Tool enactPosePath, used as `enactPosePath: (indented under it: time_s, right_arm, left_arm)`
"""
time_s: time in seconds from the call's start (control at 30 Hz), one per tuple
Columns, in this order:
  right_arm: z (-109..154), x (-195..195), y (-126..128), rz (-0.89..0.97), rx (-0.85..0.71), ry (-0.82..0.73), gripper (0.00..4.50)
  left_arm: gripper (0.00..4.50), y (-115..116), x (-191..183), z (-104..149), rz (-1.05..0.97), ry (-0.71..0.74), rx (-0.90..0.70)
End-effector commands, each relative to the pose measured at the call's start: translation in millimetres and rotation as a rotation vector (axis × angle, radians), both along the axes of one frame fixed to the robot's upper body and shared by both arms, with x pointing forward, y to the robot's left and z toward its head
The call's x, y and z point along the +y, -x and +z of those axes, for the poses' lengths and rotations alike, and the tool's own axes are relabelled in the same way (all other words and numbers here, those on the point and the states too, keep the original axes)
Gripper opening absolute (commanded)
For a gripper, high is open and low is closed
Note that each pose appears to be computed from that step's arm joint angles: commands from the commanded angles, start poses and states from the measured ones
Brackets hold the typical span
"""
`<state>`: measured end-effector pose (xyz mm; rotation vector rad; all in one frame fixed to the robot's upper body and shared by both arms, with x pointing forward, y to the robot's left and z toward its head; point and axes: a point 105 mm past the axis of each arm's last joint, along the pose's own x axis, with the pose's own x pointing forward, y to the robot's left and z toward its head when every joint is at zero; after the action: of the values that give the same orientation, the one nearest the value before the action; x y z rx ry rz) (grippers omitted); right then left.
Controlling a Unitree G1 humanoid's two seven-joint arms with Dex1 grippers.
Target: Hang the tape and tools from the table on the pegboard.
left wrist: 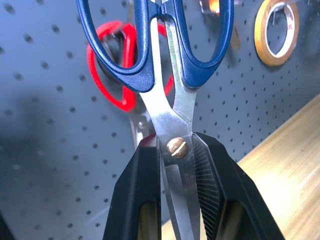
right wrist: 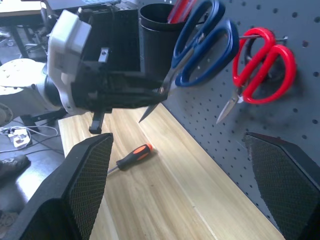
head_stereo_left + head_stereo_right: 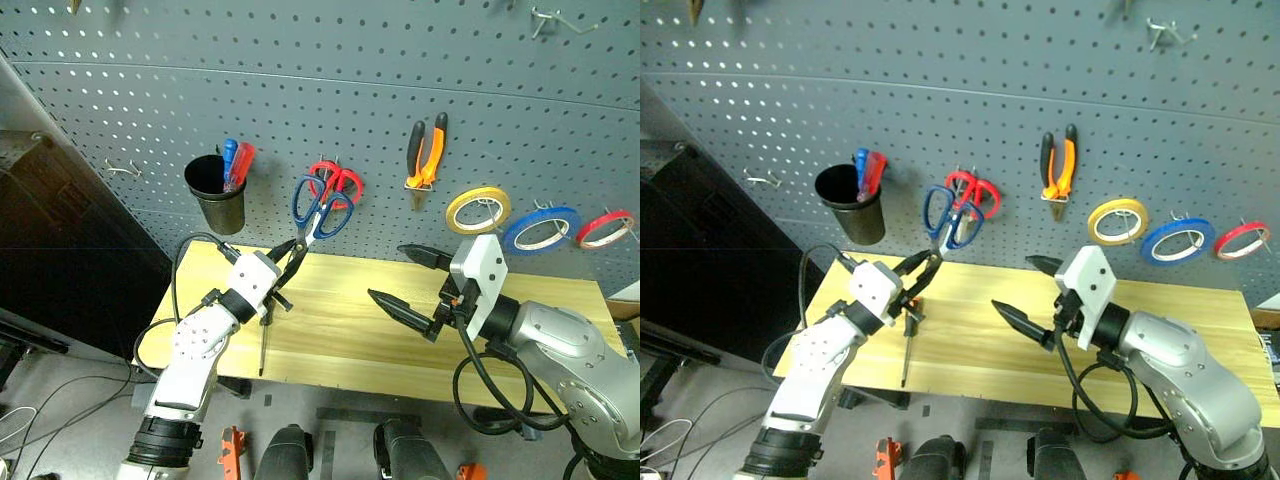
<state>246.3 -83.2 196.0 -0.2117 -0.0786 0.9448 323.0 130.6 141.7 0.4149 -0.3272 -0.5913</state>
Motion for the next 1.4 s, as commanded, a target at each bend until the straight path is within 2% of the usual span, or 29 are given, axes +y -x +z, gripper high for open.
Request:
enactPosePath:
  time_s: [0.03,0.3,0.47,0.73,0.77,0.97,1.07,1.17,1.33,1.4]
  right_arm:
    - [12.5,2.6,5.4,0.007,-0.062,-0.010,4.50]
    - [15.5,4.2,5.7,0.005,-0.073,-0.015,4.50]
    - [17.8,5.1,5.5,0.003,-0.083,-0.023,4.50]
    - [24.6,12.3,4.8,0.027,-0.104,-0.039,4.50]
    - [25.0,13.2,4.8,0.031,-0.105,-0.039,4.50]
    - [21.6,17.9,7.2,0.041,-0.096,-0.039,4.50]
    - [12.3,17.4,7.4,0.016,-0.066,-0.019,4.50]
    - [-6.2,13.0,2.8,-0.063,0.010,0.015,4.50]
    - [-33.7,10.4,-1.0,-0.136,0.155,0.081,4.50]
    - [-40.3,12.0,-1.2,-0.125,0.212,0.089,4.50]
  left_arm:
    - [0.59,-3.7,-9.7,11.4,-0.011,0.013,-0.050]
    - [0.59,-4.9,-25.8,21.5,-0.046,0.027,-0.089]
    - [0.59,-14.0,-20.9,16.8,0.000,0.034,-0.060]
    - [0.59,-28.8,-33.3,5.1,0.009,0.046,0.024]
    - [1.31,-30.8,-35.2,2.6,0.009,0.039,0.039]
    - [3.10,-32.6,-36.4,-4.6,0.018,0.036,0.085]
    - [4.00,-22.7,-24.9,-29.0,0.045,-0.006,0.212]
    - [4.00,-6.6,8.5,-62.2,0.155,-0.071,0.401]
    - [4.00,4.8,58.5,-88.7,0.386,-0.087,0.587]
    - [4.00,6.1,67.5,-102.8,0.459,-0.081,0.676]
